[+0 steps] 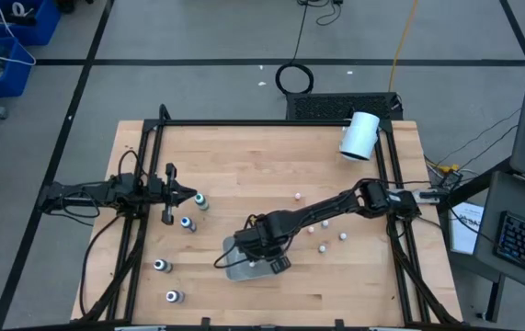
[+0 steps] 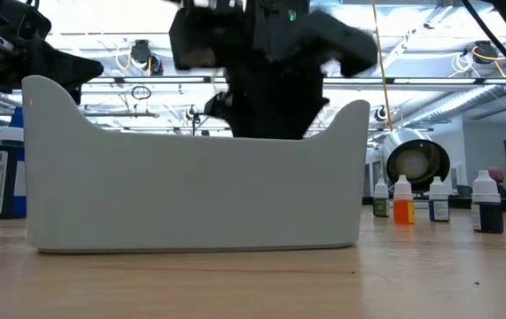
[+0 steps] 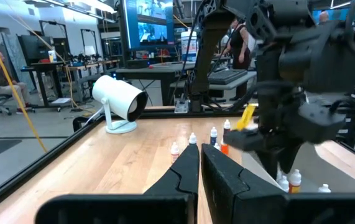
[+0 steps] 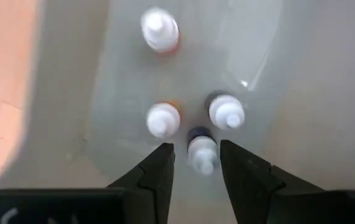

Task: Pick & Place food coloring
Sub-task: Put the small blue food coloring bottle in the gray bin, then put the small red food coloring bottle in the gray bin

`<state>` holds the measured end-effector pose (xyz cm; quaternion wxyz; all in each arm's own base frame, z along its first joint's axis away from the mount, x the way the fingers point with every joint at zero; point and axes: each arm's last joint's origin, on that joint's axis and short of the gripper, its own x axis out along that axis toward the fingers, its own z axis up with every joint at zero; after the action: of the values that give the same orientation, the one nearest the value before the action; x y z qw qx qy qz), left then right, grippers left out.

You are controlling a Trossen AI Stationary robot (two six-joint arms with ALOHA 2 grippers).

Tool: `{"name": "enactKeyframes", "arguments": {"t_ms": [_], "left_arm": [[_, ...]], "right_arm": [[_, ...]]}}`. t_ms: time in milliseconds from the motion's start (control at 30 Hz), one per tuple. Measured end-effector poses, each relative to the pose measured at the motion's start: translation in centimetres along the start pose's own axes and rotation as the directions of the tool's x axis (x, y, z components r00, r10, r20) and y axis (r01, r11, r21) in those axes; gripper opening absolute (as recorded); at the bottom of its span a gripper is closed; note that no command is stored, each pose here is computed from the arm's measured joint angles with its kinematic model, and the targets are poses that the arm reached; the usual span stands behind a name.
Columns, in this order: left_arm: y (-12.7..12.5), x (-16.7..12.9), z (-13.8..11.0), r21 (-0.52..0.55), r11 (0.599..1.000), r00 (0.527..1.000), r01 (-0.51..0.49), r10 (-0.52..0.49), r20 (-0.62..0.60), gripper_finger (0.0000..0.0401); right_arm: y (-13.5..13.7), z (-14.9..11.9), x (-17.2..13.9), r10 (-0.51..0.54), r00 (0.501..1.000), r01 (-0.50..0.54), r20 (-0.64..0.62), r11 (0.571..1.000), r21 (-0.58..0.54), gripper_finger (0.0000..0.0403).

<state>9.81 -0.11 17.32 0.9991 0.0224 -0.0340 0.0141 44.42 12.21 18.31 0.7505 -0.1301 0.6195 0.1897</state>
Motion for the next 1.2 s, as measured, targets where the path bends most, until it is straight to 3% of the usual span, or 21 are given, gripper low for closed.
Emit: {"name": "enactKeyframes", "arguments": {"t_ms": [333,500,667,833,1033,1200], "left_arm": [[0.0,0.0,0.0,0.0,1.0,1.0,0.001,-0.001,0.0,0.0026],[0.0,0.0,0.0,0.0,1.0,1.0,0.001,-0.001,0.0,0.0026],[0.0,0.0,0.0,0.0,1.0,1.0,0.0,0.0,0.0,0.0026],[0.0,0.0,0.0,0.0,1.0,1.0,0.001,-0.001,-0.001,0.0026],[0.0,0.0,0.0,0.0,1.0,1.0,0.0,0.0,0.0,0.0026],[0.0,0.0,0.0,0.0,1.0,1.0,0.001,-0.001,0.0,0.0026]], "right_arm": [[0.9,-0.4,-3.8,-0.085,0.996,0.085,0.031,0.996,0.03,0.0122],[1.8,-2.5,-8.0,-0.141,0.988,0.148,-0.057,0.976,0.159,0.0117],[4.0,-5.4,-11.9,-0.216,0.96,0.266,-0.178,0.901,0.342,0.0117],[6.8,-9.8,-13.1,-0.32,0.917,0.397,-0.239,0.8,0.45,0.0117],[8.3,-15.8,-12.0,-0.317,0.927,0.37,-0.2,0.689,0.623,0.0116],[8.3,-18.7,-9.7,-0.265,0.955,0.285,-0.134,0.684,0.672,0.0116]]}}
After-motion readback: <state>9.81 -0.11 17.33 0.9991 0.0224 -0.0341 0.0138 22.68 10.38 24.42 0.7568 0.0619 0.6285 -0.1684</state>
